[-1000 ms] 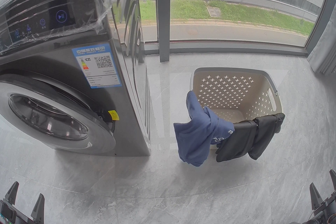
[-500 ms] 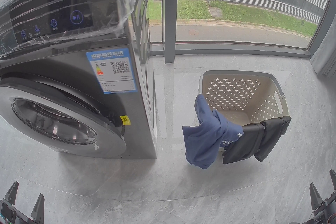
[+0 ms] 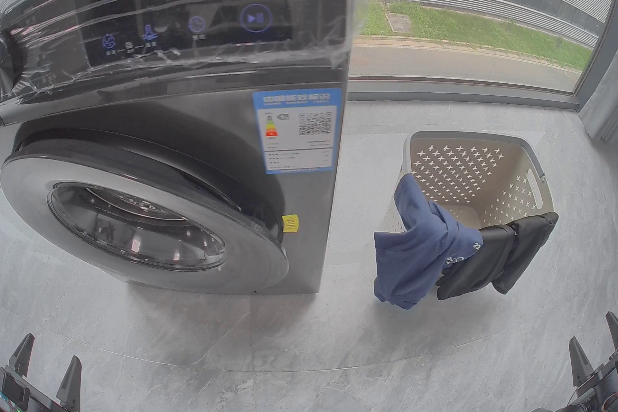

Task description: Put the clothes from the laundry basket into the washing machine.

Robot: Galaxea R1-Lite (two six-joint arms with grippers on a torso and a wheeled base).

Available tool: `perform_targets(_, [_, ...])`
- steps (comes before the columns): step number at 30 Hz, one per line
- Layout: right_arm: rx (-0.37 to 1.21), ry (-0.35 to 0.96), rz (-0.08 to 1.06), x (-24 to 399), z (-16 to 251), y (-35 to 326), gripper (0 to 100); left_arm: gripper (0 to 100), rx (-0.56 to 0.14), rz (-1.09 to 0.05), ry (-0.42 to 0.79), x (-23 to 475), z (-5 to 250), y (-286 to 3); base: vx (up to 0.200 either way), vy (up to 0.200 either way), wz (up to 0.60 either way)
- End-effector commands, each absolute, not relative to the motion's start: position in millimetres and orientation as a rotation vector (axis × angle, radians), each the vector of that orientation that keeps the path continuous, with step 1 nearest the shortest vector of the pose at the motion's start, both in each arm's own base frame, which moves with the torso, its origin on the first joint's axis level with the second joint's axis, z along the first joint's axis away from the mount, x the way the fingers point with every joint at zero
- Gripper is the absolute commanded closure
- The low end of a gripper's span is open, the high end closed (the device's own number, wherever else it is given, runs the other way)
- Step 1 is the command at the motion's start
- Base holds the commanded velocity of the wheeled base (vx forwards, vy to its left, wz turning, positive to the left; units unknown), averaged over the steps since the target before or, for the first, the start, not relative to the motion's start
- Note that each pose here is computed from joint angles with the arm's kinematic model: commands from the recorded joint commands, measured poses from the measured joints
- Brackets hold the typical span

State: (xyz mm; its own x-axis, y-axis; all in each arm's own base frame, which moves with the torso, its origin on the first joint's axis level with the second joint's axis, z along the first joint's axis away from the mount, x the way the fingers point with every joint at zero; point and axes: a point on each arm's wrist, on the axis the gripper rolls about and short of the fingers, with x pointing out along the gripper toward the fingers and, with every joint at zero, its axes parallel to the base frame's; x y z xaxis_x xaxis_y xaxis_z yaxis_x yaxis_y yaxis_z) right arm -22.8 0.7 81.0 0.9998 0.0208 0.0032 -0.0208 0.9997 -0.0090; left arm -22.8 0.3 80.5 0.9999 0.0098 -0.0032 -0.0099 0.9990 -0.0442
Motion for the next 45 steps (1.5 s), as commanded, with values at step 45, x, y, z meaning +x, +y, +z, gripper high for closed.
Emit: perform_targets(45, [-0.011, 0.001, 0.021, -22.5, 75.9, 0.8, 0, 0, -0.044, 0.011, 0.01, -22.2, 76.3, 0.3, -0.04, 0.071, 0.0])
